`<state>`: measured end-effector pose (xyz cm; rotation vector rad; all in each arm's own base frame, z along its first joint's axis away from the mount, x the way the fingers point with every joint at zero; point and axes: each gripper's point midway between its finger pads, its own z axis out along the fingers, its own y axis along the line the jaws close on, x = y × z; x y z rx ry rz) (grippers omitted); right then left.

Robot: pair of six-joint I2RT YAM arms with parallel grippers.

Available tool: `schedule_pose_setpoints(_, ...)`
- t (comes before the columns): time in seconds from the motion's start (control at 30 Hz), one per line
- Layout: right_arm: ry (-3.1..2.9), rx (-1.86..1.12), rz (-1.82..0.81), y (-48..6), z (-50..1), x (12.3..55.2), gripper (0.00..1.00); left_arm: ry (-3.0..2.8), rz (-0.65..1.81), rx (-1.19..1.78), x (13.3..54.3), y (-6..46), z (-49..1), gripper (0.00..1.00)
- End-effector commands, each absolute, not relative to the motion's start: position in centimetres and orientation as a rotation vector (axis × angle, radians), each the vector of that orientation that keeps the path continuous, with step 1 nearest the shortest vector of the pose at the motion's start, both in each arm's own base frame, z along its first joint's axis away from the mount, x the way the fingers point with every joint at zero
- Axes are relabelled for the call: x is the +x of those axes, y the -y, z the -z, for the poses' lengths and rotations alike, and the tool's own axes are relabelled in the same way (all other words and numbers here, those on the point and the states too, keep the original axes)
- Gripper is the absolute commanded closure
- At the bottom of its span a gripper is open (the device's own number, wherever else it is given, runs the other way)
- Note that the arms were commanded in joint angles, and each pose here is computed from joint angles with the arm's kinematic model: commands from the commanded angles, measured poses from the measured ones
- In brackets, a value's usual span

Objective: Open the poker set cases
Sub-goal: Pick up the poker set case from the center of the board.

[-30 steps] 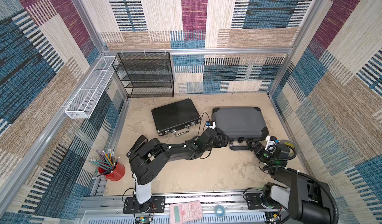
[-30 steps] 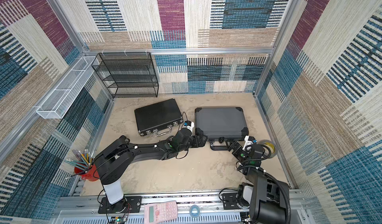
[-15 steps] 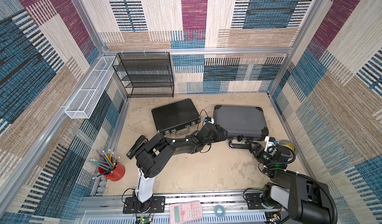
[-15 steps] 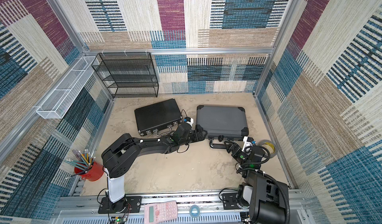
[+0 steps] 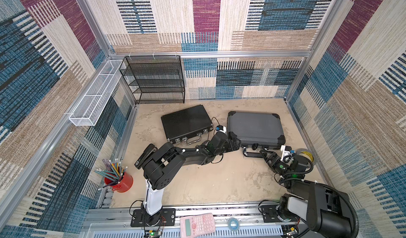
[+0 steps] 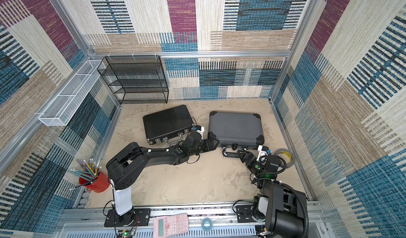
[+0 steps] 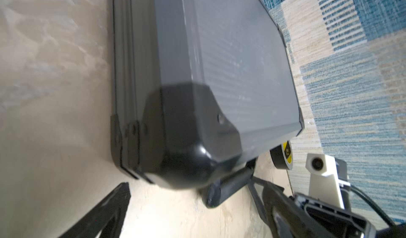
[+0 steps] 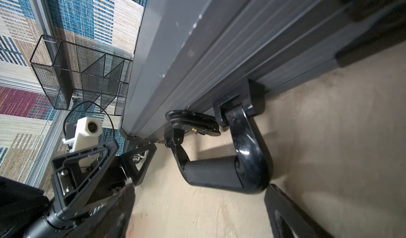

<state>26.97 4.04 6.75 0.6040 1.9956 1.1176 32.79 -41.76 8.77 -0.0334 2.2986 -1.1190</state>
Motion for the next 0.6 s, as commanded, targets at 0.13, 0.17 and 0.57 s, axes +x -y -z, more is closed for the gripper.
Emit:
schedule_pose_setpoints(0.13, -1.934, 0.503, -1.180, -4.9, -9.0, 27.5, 0.08, -2.250, 1.312, -0.089, 30.1, 44.5, -9.5, 0.08)
schedule_pose_setpoints(0.17, -1.930, 0.503, -1.179, -4.8, -9.1, 27.6, 0.08, -2.251, 1.323, -0.098, 29.9, 44.8, -9.4, 0.08)
schedule_pose_setpoints(0.57, -1.988, 0.603, -0.936, -2.2, -7.4, 28.2, 0.01, -2.239, 1.314, -0.161, 29.3, 44.5, -9.1, 0.12)
